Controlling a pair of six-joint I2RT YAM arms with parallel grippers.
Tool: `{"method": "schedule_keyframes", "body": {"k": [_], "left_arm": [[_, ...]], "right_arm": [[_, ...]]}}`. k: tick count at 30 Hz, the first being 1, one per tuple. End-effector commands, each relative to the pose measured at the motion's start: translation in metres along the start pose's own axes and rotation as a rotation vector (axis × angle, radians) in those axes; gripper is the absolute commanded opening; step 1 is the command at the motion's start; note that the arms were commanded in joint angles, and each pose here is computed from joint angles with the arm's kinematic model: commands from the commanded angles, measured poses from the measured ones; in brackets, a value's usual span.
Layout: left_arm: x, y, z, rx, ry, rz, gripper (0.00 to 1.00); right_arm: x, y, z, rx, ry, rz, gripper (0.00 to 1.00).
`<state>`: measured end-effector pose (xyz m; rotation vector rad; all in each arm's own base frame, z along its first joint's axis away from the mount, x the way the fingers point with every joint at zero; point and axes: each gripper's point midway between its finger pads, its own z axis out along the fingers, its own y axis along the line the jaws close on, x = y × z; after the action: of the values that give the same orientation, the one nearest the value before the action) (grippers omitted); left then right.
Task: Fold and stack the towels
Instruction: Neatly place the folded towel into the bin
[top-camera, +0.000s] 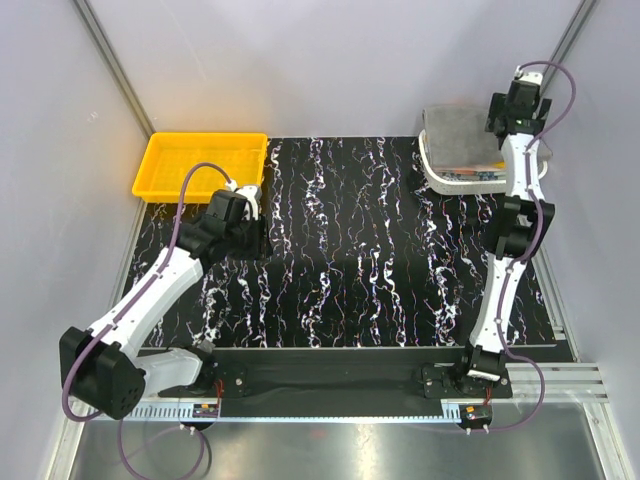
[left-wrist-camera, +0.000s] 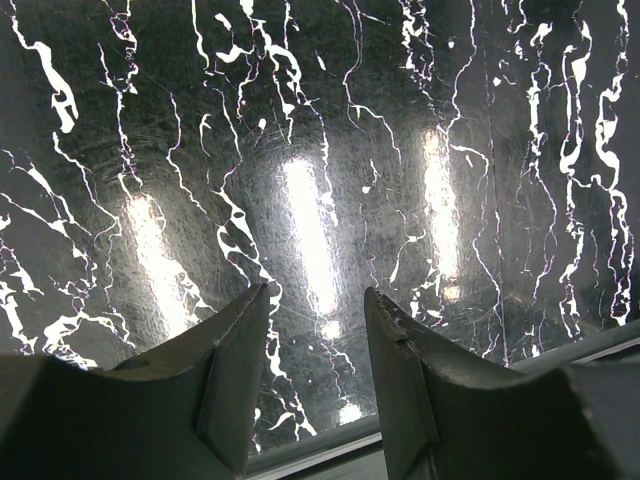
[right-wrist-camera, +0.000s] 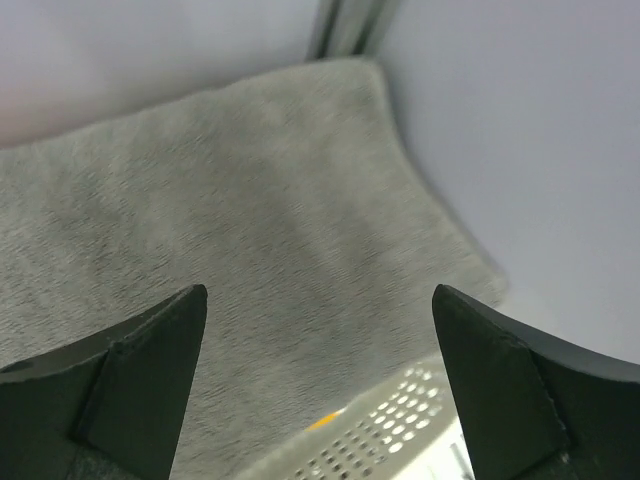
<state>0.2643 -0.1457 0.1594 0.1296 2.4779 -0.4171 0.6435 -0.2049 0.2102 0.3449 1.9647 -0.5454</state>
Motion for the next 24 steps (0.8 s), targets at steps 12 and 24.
{"method": "schedule_keyframes", "body": {"k": [12, 24], "left_arm": [[-0.021, -0.005, -0.008, 0.018, -0.087, -0.001, 0.5], [-0.039, -0.006, -0.043, 0.028, -0.252, -0.013, 0.54]], "right_arm": [[-0.116, 0.001, -0.142, -0.181, -0.132, 0.343, 1.0], [-0.013, 0.122, -0.366, -0.597, -0.077, 0.366, 1.0]]}}
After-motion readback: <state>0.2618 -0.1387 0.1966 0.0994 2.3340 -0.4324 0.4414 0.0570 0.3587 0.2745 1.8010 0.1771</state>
